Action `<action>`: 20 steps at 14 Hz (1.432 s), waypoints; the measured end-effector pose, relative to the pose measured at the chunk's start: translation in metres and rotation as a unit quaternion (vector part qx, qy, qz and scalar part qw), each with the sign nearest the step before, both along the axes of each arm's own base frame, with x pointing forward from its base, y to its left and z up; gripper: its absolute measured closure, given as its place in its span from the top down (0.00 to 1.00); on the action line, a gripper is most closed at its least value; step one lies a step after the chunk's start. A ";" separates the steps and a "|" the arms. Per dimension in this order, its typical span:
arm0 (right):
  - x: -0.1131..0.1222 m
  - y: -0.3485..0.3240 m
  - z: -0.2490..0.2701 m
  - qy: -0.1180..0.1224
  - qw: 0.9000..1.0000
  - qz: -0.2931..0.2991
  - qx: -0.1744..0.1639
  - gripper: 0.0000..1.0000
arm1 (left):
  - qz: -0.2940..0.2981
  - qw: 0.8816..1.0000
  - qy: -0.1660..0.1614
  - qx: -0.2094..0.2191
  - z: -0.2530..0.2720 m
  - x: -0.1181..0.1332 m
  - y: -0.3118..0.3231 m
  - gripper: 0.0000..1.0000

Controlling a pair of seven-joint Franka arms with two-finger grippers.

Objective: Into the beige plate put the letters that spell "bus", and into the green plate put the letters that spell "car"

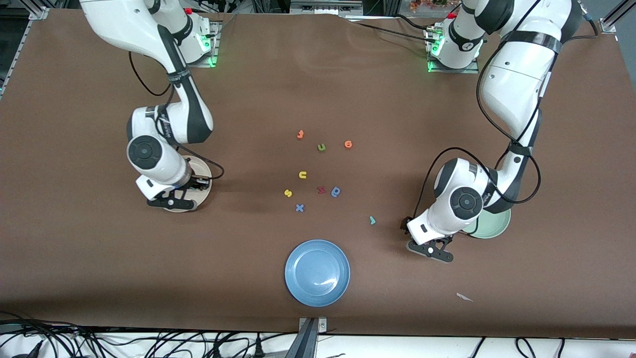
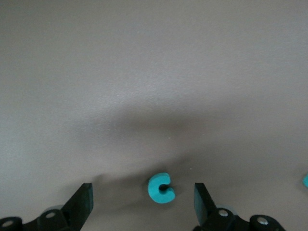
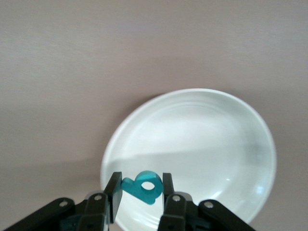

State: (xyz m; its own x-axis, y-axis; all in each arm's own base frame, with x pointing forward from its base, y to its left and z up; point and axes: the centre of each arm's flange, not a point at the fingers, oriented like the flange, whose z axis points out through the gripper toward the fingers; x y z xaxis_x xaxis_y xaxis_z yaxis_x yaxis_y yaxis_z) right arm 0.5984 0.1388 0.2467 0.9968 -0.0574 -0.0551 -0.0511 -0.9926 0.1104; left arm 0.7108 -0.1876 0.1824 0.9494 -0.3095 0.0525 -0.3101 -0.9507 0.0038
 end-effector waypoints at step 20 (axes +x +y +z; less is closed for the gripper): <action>0.018 0.026 0.037 -0.023 0.981 -0.180 0.067 1.00 | -0.038 0.997 0.057 0.029 0.044 0.017 0.116 0.19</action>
